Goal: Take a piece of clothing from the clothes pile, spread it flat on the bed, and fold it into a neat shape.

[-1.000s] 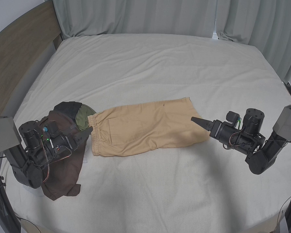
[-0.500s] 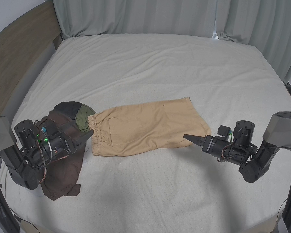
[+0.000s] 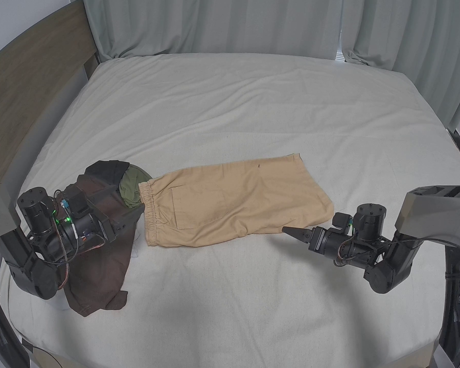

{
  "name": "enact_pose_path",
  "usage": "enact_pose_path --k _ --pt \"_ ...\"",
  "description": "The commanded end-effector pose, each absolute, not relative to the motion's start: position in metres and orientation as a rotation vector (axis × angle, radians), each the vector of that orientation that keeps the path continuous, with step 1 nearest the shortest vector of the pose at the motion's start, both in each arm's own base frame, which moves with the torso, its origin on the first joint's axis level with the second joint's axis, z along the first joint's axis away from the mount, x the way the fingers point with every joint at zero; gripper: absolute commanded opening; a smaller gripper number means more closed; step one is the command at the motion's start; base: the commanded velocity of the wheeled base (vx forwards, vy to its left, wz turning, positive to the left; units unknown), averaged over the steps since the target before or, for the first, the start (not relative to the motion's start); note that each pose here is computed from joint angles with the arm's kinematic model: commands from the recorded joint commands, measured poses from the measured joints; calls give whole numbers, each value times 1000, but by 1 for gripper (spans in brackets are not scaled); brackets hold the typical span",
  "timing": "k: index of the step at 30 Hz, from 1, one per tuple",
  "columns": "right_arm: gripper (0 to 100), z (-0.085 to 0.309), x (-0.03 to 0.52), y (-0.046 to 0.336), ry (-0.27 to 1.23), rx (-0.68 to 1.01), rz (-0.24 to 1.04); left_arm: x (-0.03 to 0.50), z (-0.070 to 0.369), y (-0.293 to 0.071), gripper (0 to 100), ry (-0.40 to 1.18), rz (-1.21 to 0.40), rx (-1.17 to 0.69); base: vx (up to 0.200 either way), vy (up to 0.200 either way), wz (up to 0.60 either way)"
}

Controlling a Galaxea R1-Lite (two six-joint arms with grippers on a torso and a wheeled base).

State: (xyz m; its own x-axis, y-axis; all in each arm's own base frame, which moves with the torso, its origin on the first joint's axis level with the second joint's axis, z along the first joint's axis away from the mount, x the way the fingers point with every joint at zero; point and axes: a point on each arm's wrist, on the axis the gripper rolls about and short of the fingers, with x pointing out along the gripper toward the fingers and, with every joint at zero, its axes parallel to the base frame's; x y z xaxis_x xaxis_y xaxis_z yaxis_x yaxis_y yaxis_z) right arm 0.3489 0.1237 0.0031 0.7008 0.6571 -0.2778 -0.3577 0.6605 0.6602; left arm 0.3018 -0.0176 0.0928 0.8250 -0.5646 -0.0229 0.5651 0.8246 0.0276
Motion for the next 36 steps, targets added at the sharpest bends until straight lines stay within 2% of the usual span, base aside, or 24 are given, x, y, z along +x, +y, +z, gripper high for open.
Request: enact_pose_path --k 1,23,33,36 --pt "100 -15 354 125 568 622 590 302 93 -15 100 15 -591 32 0 0 0" --pt "100 -39 392 135 483 712 554 302 91 -15 100 23 -593 29 0 0 0" --pt "100 -56 403 161 445 731 525 302 91 -14 100 22 -593 26 0 0 0" --pt "100 -54 412 167 395 734 507 301 92 -14 100 20 -593 24 0 0 0"
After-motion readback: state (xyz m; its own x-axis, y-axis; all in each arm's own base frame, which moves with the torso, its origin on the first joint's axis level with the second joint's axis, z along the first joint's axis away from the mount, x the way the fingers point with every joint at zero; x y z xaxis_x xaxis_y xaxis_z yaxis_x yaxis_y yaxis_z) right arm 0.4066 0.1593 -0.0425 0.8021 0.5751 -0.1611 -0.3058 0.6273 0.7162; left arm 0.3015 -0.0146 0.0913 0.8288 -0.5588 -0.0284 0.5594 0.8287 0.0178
